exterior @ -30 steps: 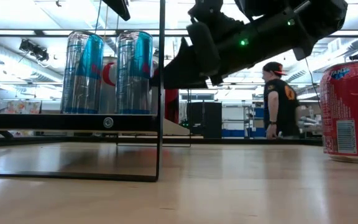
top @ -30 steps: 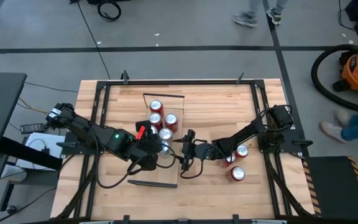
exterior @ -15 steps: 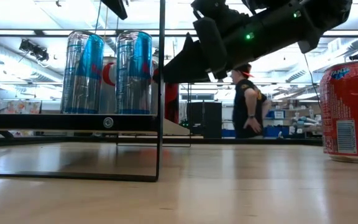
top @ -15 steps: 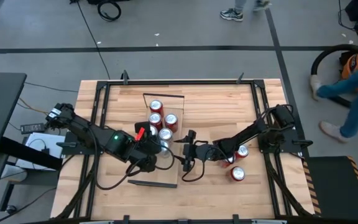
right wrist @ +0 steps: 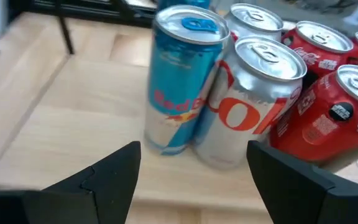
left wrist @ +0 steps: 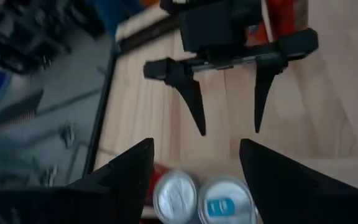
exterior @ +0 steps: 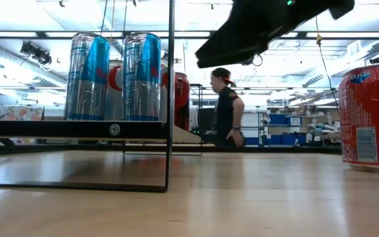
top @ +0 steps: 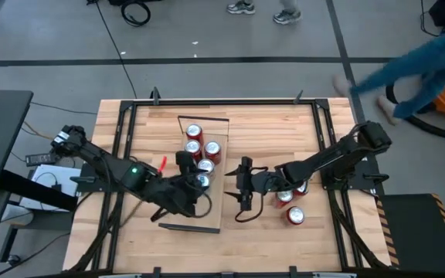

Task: Place canned beverage on shelf
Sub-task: Put the left red soda can on the shelf

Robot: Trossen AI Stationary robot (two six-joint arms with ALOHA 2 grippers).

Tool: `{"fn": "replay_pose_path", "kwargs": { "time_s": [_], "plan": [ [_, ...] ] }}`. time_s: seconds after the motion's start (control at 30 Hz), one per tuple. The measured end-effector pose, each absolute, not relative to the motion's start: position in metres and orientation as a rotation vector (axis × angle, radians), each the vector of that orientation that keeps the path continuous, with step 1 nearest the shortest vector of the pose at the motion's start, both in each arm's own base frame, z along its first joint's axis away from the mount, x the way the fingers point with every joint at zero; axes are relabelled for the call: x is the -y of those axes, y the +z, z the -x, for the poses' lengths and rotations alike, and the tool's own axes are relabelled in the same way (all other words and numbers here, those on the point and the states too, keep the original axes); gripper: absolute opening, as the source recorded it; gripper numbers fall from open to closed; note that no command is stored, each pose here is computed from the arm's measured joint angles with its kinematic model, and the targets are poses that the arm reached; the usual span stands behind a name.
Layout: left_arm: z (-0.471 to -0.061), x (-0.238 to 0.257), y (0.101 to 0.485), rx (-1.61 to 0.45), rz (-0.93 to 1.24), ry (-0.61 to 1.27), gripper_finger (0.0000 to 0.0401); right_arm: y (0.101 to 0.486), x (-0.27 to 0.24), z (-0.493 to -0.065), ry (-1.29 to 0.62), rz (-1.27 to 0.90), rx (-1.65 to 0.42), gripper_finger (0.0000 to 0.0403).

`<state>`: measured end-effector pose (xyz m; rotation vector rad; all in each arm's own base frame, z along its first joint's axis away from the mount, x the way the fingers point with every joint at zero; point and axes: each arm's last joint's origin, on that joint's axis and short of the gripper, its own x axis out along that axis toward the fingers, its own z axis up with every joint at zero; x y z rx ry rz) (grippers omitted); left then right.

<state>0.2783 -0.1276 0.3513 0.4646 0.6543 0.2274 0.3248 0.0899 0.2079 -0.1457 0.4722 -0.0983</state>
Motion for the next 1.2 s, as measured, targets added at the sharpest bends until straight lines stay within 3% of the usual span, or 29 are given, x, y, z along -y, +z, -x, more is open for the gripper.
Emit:
{"fn": "replay_pose_path", "kwargs": {
  "time_s": [0.27, 0.6, 0.73, 1.0, 1.2],
  "plan": [
    [-0.266, 0.108, 0.353, -0.412, -0.435, 0.183, 0.0249, 0.229, -0.094, -0.291, -0.013, 0.133, -0.607, 0.0304],
    [-0.266, 0.098, 0.34, -0.131, -0.532, 0.146, 0.0249, 0.222, -0.09, -0.266, 0.029, -0.016, -0.895, 0.0304],
    [-0.268, 0.092, 0.34, -0.113, -0.554, 0.145, 0.0249, 0.236, -0.09, -0.261, -0.013, -0.029, -1.018, 0.0304],
    [-0.269, 0.09, 0.333, -0.159, -0.578, 0.079, 0.0249, 0.271, -0.107, -0.257, 0.045, -0.121, -1.075, 0.0304],
    [-0.269, 0.09, 0.331, -0.178, -0.61, 0.073, 0.0249, 0.288, -0.105, -0.254, -0.079, -0.213, -1.102, 0.0304]
  ]
}}
